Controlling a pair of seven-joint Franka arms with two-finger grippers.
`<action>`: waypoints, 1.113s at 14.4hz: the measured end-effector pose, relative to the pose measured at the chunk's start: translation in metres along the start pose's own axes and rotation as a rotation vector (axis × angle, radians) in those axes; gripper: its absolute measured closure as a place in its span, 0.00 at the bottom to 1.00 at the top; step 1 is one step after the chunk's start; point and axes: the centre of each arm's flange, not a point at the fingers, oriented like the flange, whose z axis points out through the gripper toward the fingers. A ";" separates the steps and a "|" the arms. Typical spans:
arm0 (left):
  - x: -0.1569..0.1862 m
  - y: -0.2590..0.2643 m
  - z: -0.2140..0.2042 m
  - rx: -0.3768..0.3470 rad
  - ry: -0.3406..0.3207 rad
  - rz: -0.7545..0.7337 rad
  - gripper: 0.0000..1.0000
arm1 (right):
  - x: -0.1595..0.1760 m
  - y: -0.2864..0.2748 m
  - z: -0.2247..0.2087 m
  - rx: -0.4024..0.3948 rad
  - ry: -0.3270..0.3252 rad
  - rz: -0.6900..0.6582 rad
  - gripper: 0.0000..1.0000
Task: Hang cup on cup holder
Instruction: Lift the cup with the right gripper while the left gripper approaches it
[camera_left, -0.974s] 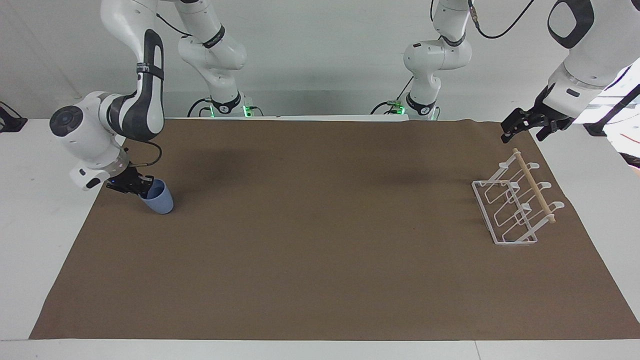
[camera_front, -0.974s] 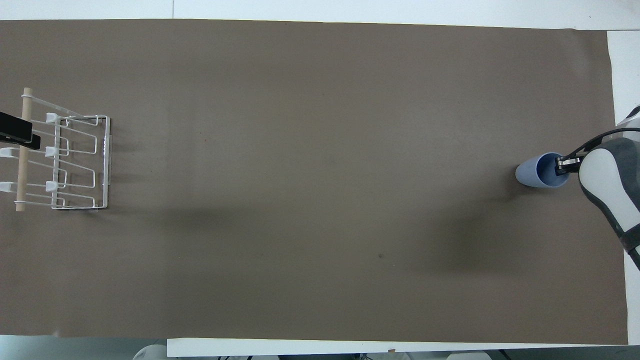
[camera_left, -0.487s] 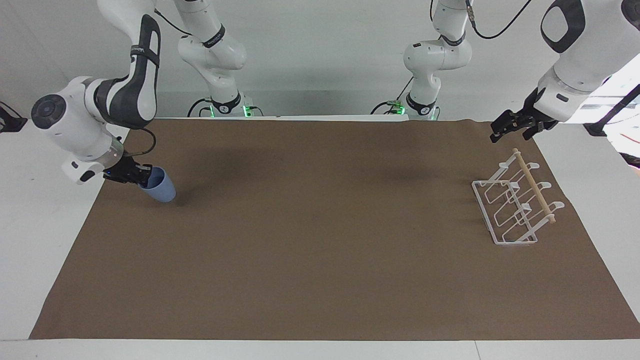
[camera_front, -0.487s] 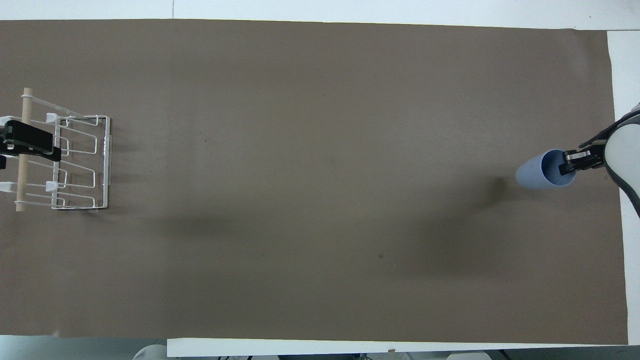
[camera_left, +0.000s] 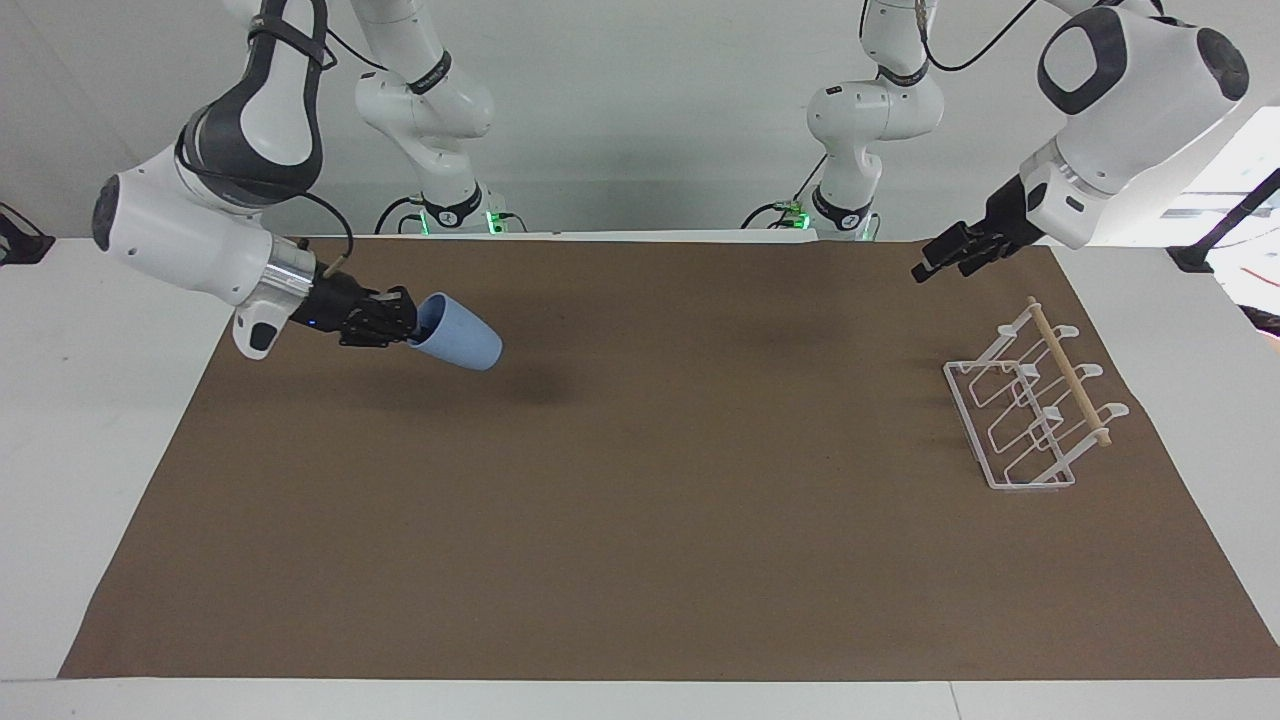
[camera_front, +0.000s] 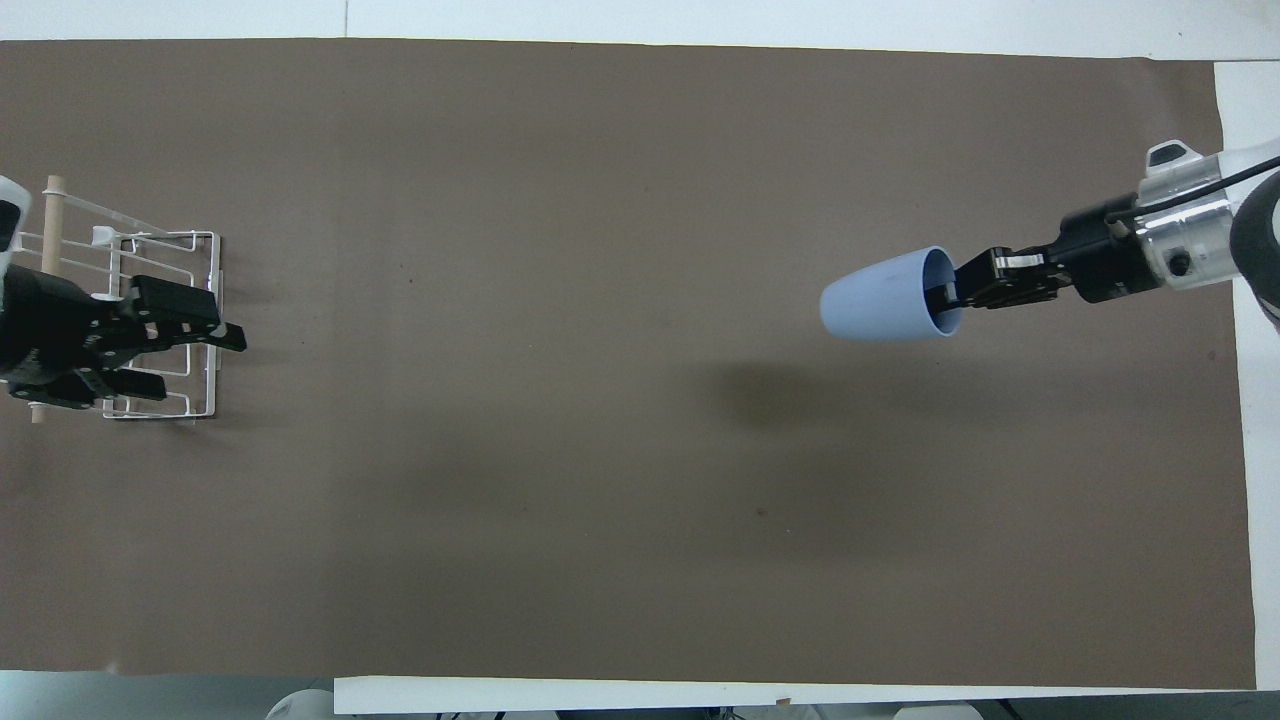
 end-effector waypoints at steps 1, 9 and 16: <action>-0.014 0.015 0.012 0.003 0.009 -0.084 0.00 | 0.001 -0.014 0.013 0.081 -0.003 0.037 0.94; -0.036 0.069 0.028 -0.146 0.002 -0.715 0.01 | -0.014 -0.090 0.120 0.490 0.062 0.215 0.94; -0.071 0.179 -0.027 -0.164 0.017 -0.986 0.01 | -0.021 -0.106 0.147 0.459 0.098 0.273 0.94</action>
